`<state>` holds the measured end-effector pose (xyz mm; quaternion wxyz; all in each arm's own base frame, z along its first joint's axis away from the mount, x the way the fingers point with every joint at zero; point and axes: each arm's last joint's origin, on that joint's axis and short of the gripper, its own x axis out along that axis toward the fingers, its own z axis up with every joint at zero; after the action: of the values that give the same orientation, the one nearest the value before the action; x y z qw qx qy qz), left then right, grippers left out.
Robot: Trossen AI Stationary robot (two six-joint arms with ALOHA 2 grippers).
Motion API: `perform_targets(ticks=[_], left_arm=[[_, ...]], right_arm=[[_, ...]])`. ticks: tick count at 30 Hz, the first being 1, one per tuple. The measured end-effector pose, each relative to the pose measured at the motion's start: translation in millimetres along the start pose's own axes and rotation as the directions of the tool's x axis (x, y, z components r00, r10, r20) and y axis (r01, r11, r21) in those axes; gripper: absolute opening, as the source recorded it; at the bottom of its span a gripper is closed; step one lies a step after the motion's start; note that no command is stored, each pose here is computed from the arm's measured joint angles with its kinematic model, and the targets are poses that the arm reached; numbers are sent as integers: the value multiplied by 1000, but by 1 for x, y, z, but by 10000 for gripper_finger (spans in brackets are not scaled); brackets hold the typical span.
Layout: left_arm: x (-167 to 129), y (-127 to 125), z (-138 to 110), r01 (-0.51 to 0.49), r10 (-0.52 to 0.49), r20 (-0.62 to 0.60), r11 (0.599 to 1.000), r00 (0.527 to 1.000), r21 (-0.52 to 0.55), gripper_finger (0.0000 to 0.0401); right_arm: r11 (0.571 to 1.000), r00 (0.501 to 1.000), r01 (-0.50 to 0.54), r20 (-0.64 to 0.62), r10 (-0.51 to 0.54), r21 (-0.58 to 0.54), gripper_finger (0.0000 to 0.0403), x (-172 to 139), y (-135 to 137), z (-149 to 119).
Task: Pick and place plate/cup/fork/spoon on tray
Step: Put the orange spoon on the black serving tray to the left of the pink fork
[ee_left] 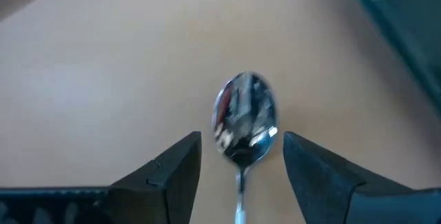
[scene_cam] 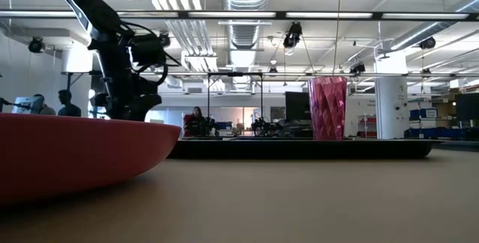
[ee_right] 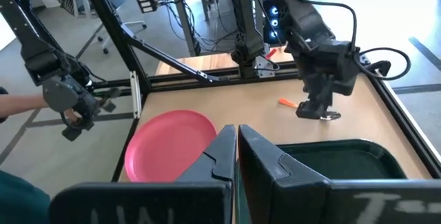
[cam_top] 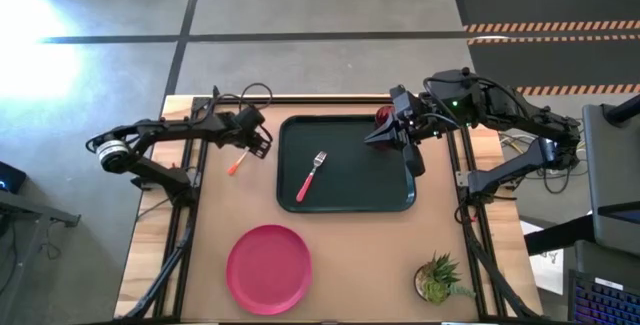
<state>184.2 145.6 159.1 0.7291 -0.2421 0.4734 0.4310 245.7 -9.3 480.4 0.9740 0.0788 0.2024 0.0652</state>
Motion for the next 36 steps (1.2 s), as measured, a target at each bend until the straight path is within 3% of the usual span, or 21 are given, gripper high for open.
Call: perform_targets(ticks=[8, 26, 31, 36], left_arm=[[4, 5, 5, 23, -22, 48, 1000, 999, -12, 187], [37, 1, 0, 35, -36, -75, 999, 997, -5, 187], [35, 0, 3, 43, -44, -49, 999, 998, -10, 138], [35, 1, 3, 44, -44, -46, 999, 998, -18, 133]], right_arm=[[1000, 1000, -1, 5, 1, -1, 9, 0, 0, 1], [1000, 999, -4, 34, 4, 1, 9, 1, 0, 3], [1000, 999, -4, 33, 3, 1, 9, 1, 0, 3], [1000, 999, -3, 33, 3, 1, 9, 1, 0, 3]])
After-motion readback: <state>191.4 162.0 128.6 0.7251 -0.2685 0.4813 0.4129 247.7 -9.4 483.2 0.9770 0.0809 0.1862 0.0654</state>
